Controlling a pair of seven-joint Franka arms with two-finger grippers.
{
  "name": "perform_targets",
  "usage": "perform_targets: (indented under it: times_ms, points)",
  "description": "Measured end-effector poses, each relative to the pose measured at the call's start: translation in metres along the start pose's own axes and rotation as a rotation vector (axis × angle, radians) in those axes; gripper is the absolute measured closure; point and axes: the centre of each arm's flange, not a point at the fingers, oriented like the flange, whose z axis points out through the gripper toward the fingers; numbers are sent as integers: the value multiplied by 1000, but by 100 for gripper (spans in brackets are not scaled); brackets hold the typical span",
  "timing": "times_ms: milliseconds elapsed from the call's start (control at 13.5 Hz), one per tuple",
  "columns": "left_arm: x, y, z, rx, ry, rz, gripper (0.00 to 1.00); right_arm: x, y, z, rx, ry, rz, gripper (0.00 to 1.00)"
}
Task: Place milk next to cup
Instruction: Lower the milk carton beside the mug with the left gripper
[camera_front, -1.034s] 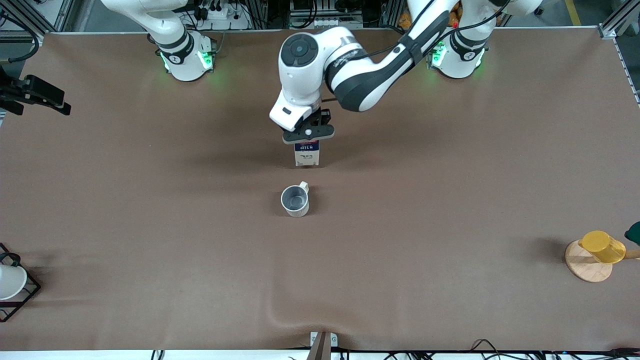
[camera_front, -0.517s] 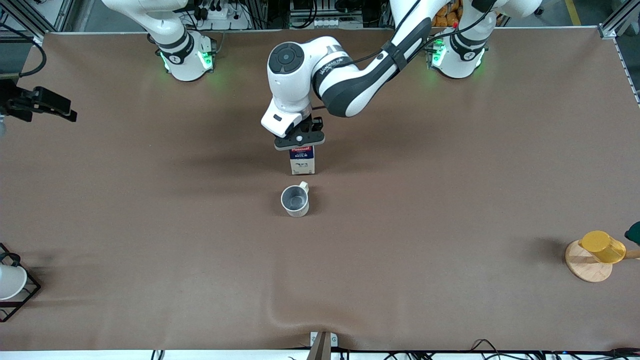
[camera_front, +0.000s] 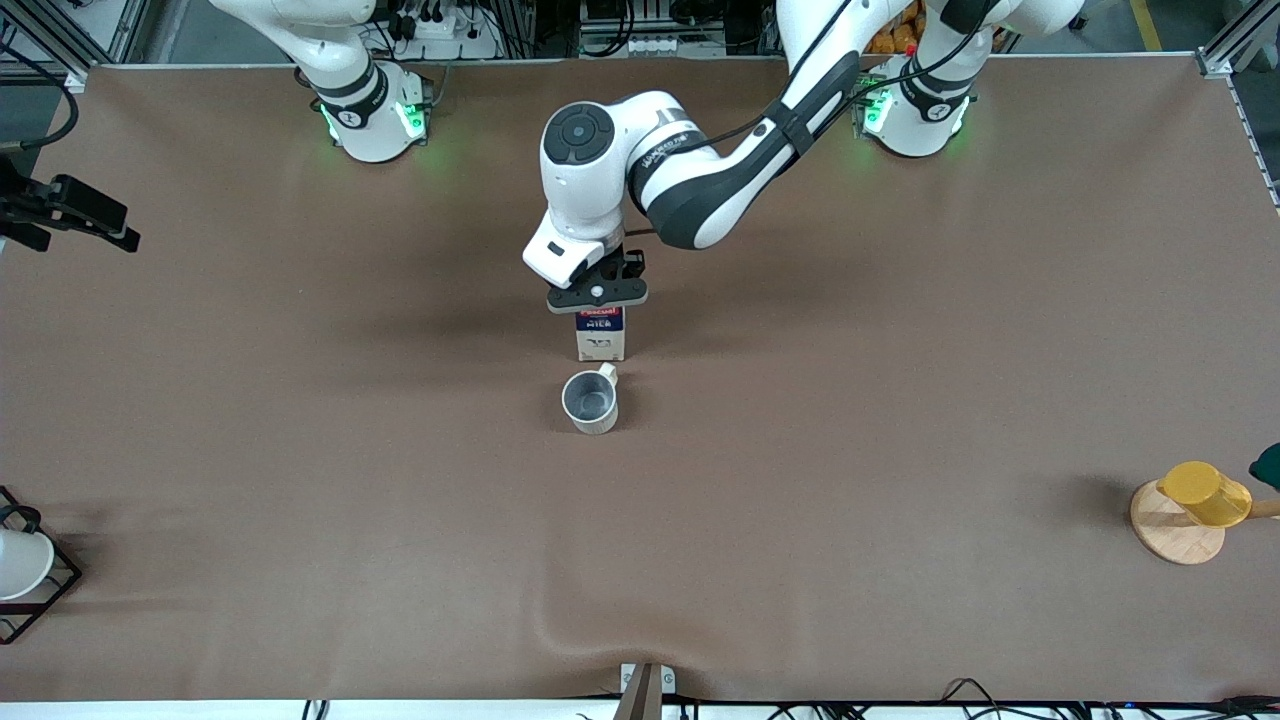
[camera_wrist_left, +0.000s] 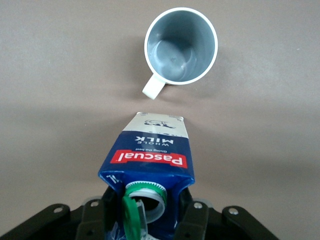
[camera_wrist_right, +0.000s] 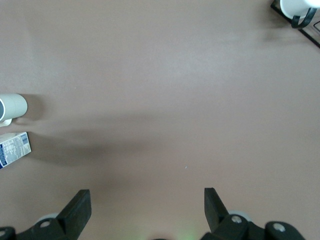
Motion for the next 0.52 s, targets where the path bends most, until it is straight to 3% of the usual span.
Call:
perform_targets:
  times_ms: [221,517]
  points:
    - [6,-2,1,-3,7,5,51,4,-2,0,-1,31,-4,0]
    - [14,-4,3,-13,21,-1,48,5,-2,1,1,33,-8,0]
